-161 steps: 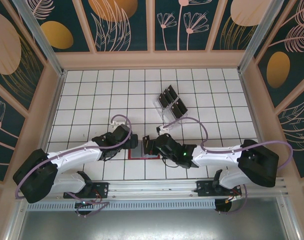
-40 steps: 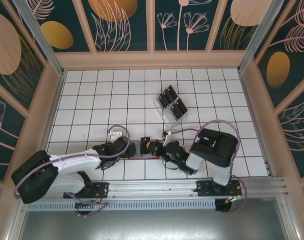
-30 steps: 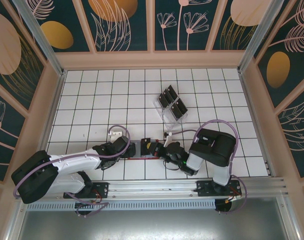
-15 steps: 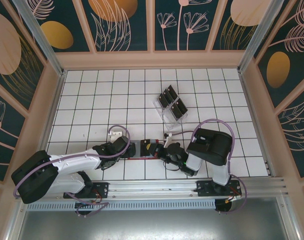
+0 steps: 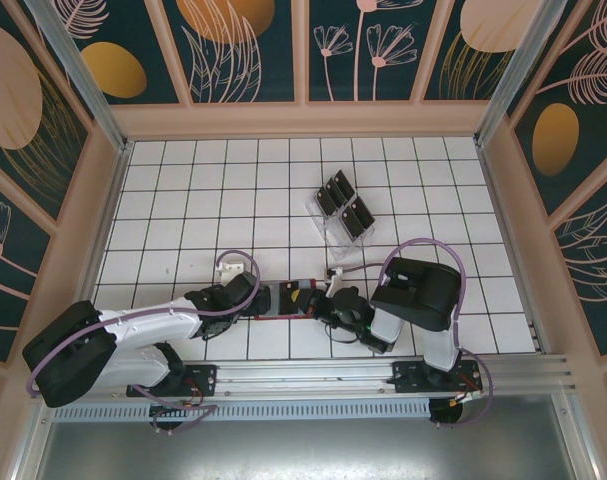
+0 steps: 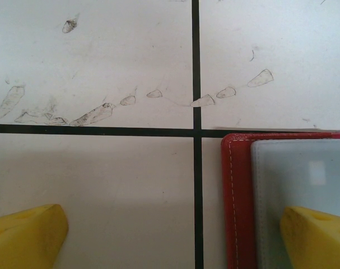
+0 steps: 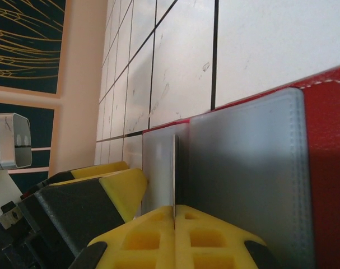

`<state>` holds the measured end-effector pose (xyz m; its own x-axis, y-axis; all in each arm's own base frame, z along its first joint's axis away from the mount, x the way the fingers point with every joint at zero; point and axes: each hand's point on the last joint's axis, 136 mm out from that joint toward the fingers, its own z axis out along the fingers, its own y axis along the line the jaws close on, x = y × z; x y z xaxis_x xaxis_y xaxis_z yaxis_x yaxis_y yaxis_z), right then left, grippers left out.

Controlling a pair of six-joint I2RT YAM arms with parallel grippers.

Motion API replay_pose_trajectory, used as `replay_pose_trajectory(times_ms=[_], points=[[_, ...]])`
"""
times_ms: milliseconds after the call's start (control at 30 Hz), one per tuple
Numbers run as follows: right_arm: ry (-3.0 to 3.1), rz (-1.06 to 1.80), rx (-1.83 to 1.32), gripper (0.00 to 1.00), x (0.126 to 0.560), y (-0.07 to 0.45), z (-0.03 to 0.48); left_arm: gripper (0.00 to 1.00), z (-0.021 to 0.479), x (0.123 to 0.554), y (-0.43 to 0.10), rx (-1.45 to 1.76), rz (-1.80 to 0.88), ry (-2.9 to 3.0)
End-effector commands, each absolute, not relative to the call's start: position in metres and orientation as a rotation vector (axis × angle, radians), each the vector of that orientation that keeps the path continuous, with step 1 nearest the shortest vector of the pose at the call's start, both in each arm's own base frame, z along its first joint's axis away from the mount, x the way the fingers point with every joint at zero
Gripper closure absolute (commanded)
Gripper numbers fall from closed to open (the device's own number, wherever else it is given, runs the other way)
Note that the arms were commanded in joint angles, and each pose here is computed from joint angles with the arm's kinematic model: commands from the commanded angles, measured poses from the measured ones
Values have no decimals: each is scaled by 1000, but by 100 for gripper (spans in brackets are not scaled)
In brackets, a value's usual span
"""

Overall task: Put the credit cards into the card holder
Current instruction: Insert the credit card into the card slot.

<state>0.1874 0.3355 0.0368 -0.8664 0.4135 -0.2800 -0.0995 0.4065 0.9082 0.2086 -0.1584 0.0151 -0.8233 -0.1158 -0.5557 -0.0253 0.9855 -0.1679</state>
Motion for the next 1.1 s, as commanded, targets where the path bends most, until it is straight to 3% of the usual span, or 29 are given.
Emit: replay_pose_trajectory(times_ms=[0, 1067], points=[[2192, 1469, 323, 100, 186, 330, 35, 1, -13, 183, -133, -90, -86, 2654], [2327, 1498, 302, 100, 182, 349, 14, 1, -12, 183, -133, -89, -88, 2652]])
